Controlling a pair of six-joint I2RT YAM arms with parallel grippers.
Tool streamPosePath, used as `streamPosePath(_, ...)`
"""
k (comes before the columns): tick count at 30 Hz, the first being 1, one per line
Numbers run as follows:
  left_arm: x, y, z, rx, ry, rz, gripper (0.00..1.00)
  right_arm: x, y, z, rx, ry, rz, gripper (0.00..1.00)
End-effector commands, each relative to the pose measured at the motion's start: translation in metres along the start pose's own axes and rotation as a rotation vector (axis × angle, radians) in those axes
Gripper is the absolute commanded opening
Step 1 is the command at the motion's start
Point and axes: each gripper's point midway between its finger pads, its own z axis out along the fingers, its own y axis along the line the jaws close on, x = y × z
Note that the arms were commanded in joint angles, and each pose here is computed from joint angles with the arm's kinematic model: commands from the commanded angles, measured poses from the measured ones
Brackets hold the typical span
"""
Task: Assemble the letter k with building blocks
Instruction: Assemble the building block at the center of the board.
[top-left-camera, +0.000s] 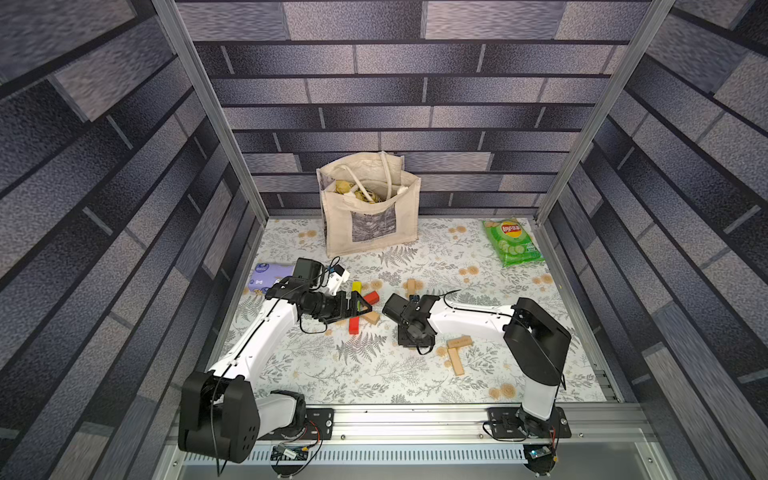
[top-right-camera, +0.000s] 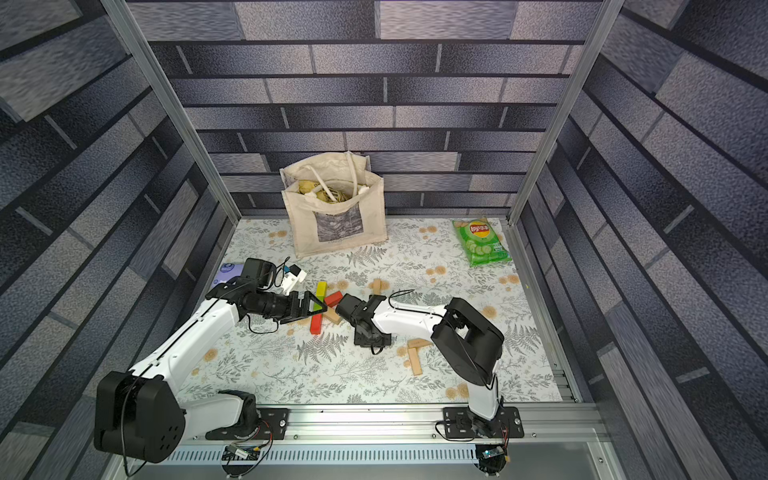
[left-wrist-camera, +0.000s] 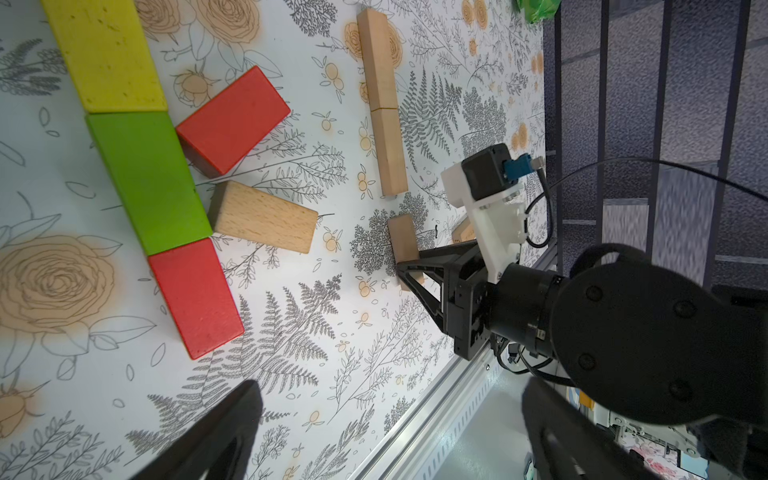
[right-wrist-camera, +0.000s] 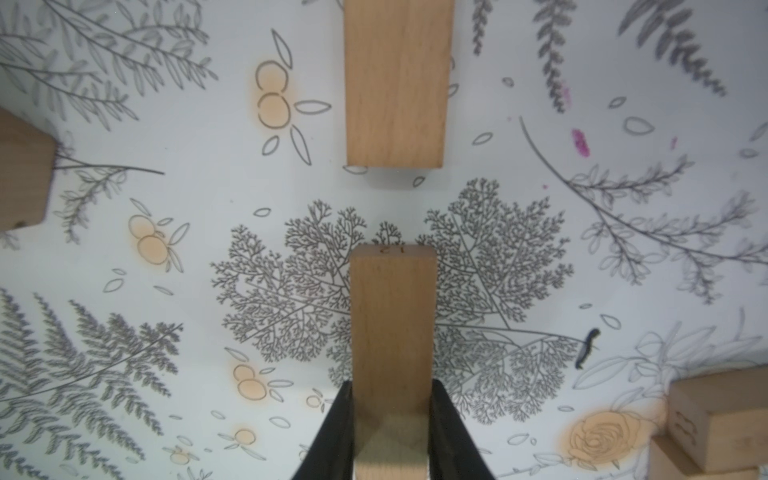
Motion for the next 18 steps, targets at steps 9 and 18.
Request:
streamPosePath(9,0.0016,-0.0047,-0.0029,0.020,-0.010,-0.001,1.00,-0.0055,-0.0073,0.0135,0.041,0.004,-0.013,0.20)
streamPosePath(18,0.0022,-0.0043,-0.0023,0.021,-0.007,-0.002,1.00,-0.0086,-0.0083,0.0162,0.038,-0.003,-0.009,0.20)
